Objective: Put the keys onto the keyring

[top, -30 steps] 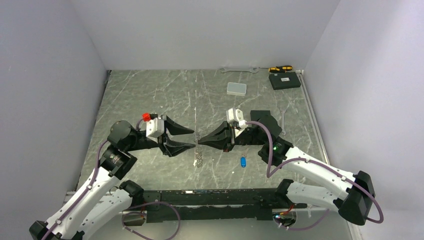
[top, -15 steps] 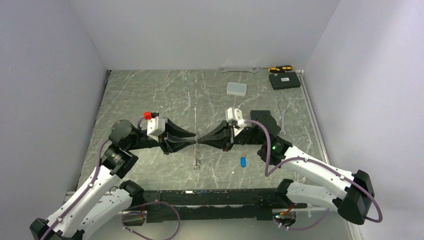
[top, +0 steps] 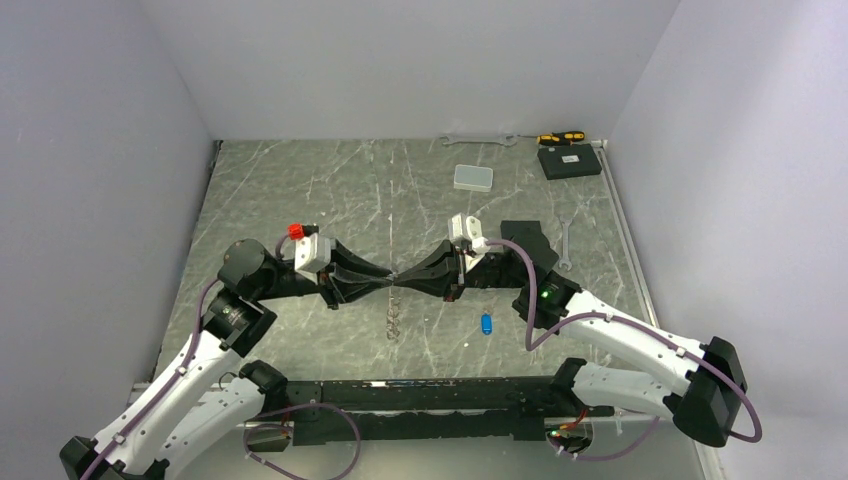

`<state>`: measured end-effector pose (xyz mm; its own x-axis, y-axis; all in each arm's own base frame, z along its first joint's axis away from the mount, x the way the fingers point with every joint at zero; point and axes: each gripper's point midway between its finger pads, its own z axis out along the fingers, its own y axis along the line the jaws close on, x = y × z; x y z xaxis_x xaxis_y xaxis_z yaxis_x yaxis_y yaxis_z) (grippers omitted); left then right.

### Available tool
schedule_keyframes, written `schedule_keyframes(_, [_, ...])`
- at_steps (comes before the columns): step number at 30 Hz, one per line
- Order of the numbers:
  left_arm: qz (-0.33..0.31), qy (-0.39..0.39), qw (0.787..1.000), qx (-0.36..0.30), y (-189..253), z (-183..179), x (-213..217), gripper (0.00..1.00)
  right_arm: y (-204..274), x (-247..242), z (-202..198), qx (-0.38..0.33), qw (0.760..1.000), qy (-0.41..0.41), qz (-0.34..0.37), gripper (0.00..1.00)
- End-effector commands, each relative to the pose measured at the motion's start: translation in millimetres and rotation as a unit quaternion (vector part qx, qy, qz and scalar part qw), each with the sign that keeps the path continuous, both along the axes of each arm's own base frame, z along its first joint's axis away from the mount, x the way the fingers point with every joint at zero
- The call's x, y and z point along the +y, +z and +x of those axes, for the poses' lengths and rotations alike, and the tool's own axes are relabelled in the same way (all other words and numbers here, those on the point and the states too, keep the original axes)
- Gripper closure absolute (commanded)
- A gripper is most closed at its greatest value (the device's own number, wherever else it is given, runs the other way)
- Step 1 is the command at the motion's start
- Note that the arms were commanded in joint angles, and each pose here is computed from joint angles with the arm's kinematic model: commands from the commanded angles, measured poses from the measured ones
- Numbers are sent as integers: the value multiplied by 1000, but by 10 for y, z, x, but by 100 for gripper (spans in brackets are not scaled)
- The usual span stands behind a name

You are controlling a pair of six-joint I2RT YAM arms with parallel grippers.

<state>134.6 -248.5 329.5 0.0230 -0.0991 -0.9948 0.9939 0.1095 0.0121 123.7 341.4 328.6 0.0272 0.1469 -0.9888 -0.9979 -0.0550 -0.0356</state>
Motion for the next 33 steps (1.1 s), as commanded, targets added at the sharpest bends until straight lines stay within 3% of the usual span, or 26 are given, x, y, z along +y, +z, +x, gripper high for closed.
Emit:
schedule_keyframes(1, [-7,-8,1000,-16,124,-21,-8,77,231,-18,-42,-30,999,7,38,100])
schedule_keyframes(18, [5,-11,1000,-1,86,28,-44,82,215,15,5,-28,999,2,33,100])
schedule_keyframes(22, [7,-4,1000,1,74,52,-40,73,205,20,25,-27,999,-3,31,100])
schedule_keyframes(33, [18,5,1000,6,36,97,-40,73,204,27,41,-28,999,-6,29,100])
